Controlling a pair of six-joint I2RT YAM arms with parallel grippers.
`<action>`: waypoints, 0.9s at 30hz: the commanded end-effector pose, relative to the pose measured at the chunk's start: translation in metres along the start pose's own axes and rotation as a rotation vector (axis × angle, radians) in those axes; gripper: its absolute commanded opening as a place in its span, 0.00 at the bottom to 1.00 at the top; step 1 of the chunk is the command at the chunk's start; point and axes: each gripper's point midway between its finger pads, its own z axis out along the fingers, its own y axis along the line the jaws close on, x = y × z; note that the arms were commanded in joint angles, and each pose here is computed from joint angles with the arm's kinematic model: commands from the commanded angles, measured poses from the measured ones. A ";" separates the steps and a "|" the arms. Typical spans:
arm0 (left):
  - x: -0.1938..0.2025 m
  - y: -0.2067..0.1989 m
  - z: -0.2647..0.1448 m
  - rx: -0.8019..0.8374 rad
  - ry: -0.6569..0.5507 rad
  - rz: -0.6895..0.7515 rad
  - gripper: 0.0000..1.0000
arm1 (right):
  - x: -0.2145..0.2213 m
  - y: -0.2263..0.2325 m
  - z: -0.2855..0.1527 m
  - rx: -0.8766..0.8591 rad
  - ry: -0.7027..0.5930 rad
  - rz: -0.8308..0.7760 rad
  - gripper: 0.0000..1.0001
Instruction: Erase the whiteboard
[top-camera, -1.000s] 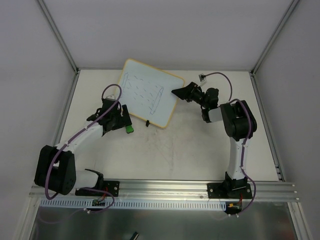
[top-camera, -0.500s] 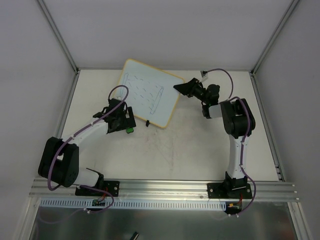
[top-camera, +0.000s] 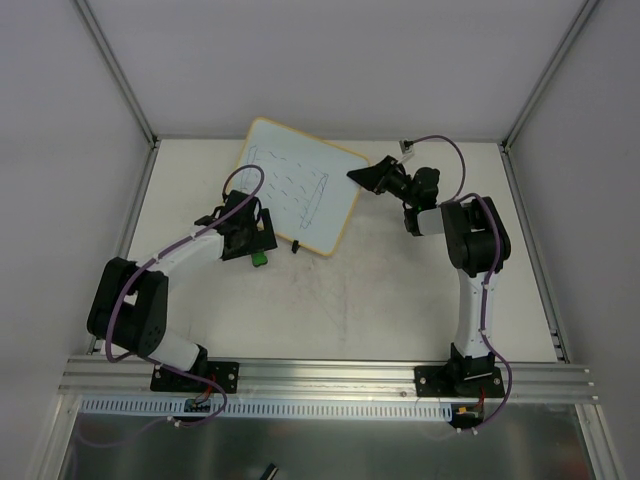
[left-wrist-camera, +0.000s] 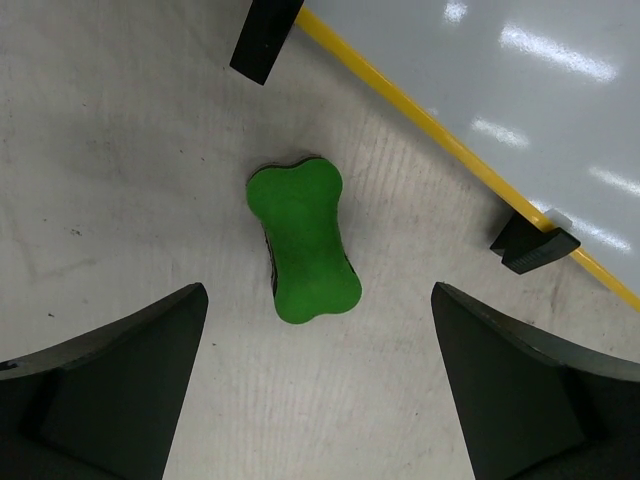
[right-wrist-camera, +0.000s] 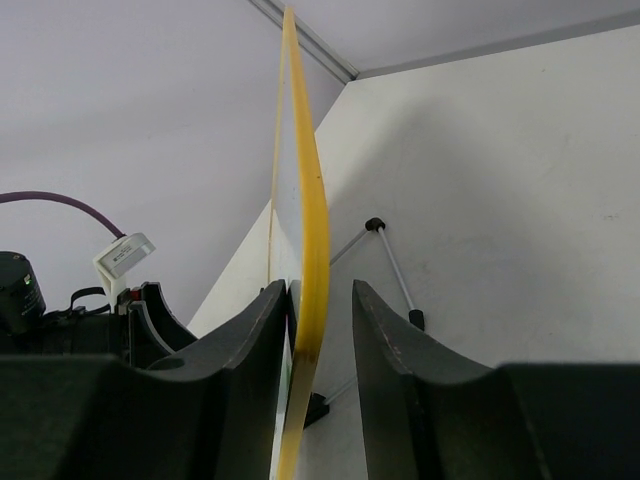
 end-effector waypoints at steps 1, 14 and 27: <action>-0.012 -0.007 -0.002 -0.007 -0.026 -0.010 0.97 | -0.022 0.039 0.003 -0.152 -0.058 -0.162 0.34; -0.009 -0.005 0.001 -0.018 -0.016 0.003 0.97 | -0.015 0.053 0.001 -0.174 -0.030 -0.195 0.25; 0.001 -0.002 0.009 -0.032 0.020 -0.001 0.96 | -0.013 0.055 0.003 -0.157 -0.005 -0.200 0.00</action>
